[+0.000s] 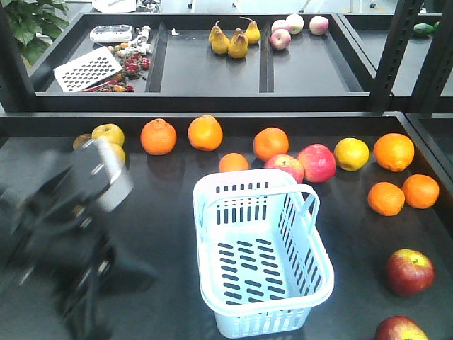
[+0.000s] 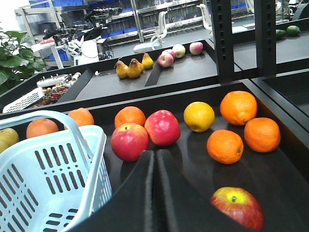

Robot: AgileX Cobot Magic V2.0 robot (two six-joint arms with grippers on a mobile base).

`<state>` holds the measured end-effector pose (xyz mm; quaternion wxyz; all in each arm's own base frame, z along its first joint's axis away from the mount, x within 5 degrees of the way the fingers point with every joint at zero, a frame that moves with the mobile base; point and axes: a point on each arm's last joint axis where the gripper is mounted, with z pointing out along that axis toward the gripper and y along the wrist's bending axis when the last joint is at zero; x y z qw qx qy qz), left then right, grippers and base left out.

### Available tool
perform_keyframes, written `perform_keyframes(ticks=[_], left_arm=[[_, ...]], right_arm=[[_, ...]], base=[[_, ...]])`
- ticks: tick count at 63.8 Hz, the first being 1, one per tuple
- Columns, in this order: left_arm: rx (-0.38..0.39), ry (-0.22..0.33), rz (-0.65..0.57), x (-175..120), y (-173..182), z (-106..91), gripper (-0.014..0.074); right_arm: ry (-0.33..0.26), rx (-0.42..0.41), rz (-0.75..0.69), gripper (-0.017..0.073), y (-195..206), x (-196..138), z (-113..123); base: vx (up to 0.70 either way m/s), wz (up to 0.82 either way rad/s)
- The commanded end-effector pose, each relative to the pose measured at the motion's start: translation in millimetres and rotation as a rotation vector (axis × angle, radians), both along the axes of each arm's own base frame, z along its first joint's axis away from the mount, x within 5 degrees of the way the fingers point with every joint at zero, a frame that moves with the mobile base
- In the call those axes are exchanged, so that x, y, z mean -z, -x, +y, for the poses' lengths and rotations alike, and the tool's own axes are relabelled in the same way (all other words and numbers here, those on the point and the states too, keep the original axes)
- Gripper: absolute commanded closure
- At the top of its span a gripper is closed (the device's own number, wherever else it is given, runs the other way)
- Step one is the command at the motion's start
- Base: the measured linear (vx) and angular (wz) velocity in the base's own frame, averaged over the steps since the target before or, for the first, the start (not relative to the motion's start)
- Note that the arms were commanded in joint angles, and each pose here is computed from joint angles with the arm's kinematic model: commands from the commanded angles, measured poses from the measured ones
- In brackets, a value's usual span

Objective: Pick three apples into basket with both arms
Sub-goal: 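Open the left gripper, release the basket handle and withdraw the left arm, then move the right gripper to the red apple nearest the robot and grasp it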

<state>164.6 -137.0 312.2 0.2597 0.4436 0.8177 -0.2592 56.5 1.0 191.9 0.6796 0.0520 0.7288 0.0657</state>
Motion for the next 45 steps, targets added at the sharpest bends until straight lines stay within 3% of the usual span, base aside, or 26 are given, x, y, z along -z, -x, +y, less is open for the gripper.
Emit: perform_keyframes(ticks=[1,21,28,32,42,45], left_arm=[[-0.095,0.091,-0.077,1.0,16.9,11.2,0.0601],[-0.234,0.152,-0.135,52.3,64.0,43.3,0.0601],[-0.235,0.147,-0.13,61.1,70.8,47.0,0.0601],[-0.233,0.145,-0.127,62.6,72.0,47.5,0.0601],[-0.232,0.146,-0.127,62.2,72.2,47.4,0.0601],[-0.232,0.146,-0.127,62.2,72.2,47.4,0.0601]], right_arm=[[0.013,-0.001,-0.079,0.0568,0.2,-3.5,0.2],[0.012,-0.001,-0.08,0.0568,0.2,-3.6,0.2],[-0.041,-0.002,-0.083,0.0568,0.3,-4.0,0.5],[-0.126,-0.005,-0.099,0.0568,0.3,-5.7,0.9],[-0.45,-0.005,-0.16,0.0568,0.7,-12.2,-0.1],[-0.572,-0.003,-0.165,0.0568,0.8,-12.9,-0.7]], base=[[0.0,0.0],[0.0,0.0],[0.0,0.0],[0.0,0.0],[0.0,0.0],[0.0,0.0]])
